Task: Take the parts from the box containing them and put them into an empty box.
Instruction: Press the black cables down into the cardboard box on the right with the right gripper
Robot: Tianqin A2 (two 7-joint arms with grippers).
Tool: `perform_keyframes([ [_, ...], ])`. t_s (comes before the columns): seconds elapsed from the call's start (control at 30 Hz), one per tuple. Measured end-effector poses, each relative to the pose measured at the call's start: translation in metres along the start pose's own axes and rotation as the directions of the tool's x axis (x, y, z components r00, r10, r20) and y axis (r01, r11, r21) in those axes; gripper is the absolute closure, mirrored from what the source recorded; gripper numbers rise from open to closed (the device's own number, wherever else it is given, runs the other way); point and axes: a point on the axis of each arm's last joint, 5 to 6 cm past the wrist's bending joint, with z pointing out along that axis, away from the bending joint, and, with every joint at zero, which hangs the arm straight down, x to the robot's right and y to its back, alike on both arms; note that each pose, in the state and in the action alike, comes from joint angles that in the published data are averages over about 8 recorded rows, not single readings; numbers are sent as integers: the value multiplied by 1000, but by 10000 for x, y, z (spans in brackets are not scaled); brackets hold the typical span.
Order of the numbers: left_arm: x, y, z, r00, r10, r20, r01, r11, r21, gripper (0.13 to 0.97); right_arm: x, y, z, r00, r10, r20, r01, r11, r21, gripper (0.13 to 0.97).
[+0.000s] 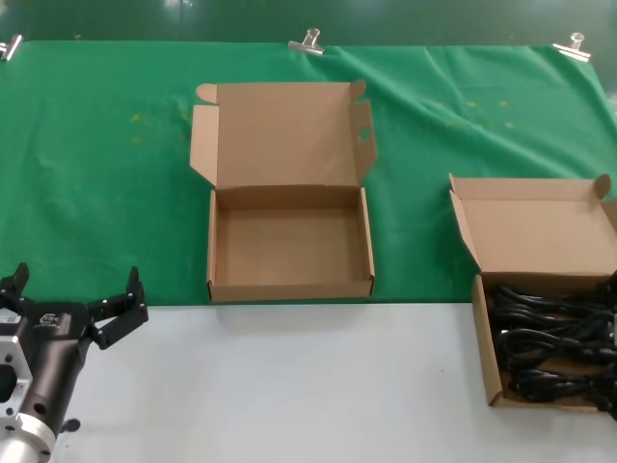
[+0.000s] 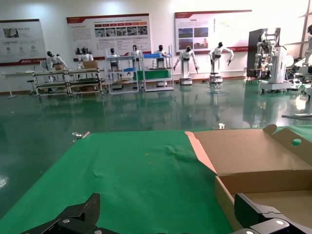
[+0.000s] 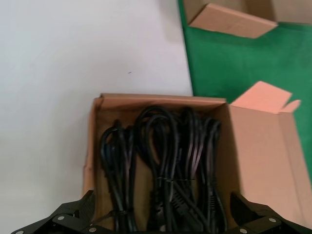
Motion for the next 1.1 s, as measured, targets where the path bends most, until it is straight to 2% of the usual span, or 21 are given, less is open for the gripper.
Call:
perform_keyframes([
  [0.4, 0, 0, 0, 1000, 0, 0, 0, 1000, 0, 132, 351, -11, 147, 994, -50, 97, 53, 998, -26, 130],
  [0.73, 0, 0, 0, 1000, 0, 0, 0, 1000, 0, 132, 490, 3, 388, 991, -45, 128, 53, 996, -65, 130],
  [1.1, 0, 0, 0, 1000, 0, 0, 0, 1000, 0, 132, 579, -21, 505, 990, -38, 135, 50, 995, -82, 132],
])
